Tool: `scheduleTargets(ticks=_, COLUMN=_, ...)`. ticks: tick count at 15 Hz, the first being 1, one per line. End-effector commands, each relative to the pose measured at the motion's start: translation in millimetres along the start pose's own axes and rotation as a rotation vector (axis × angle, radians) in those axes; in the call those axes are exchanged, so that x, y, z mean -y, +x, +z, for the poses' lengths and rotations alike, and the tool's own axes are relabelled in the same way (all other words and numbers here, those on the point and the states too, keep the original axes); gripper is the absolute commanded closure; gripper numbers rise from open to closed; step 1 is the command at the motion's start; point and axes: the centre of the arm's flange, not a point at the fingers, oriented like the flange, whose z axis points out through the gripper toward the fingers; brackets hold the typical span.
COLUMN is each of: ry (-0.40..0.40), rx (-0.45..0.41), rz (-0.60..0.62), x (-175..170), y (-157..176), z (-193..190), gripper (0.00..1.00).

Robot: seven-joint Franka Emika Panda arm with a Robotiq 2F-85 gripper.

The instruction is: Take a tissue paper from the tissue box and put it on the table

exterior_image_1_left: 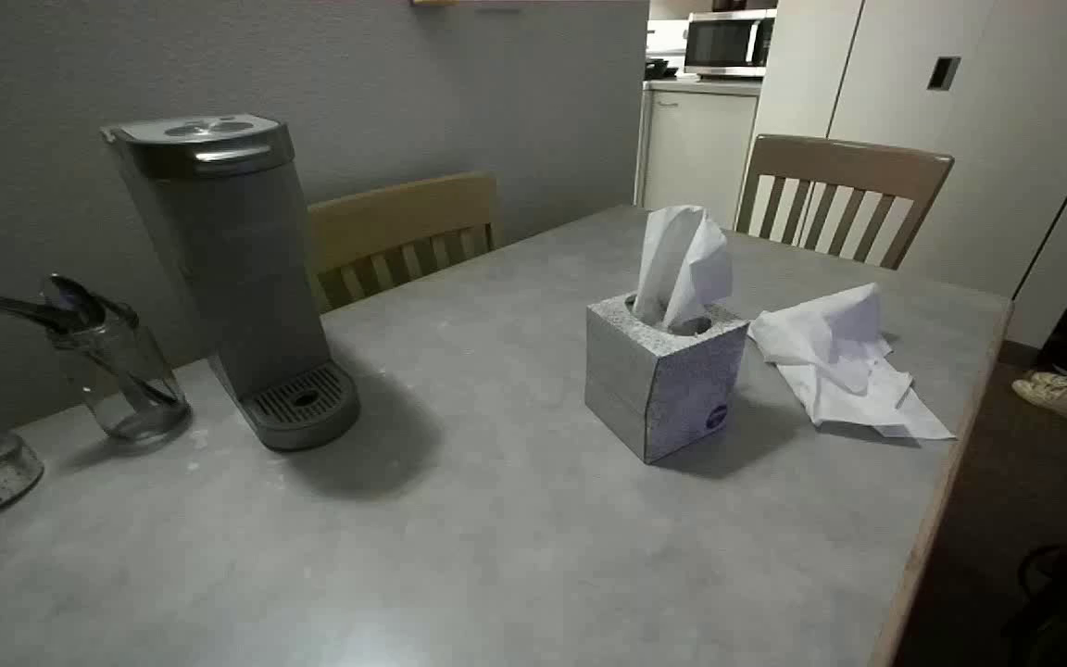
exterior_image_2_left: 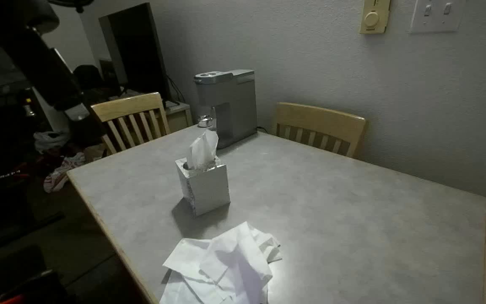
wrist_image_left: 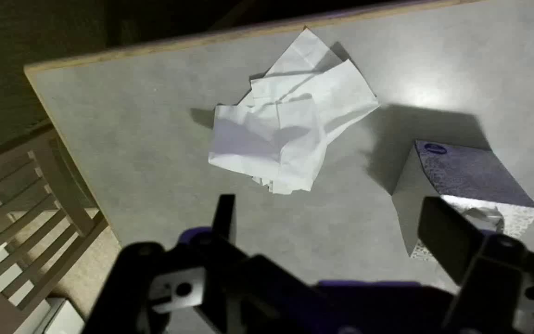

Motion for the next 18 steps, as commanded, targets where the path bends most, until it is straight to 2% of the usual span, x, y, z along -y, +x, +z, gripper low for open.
scheduleTargets(ticks=1, ry=0.001, rx=0.013, rz=-0.002, x=1, y=-3, z=5, gripper=0.0)
scheduleTargets(ticks=10, ry=-0.005, rx=0.017, rz=-0.002, x=3, y=-1, z=11, gripper=0.0)
scheduleTargets(ticks=13, ry=-0.029, rx=-0.018, rz=0.041, x=4, y=20, z=16, gripper=0.0)
scheduleTargets(ticks=18, ry=0.037, rx=-0.093, rz=0.076, x=23, y=69, z=32, gripper=0.0)
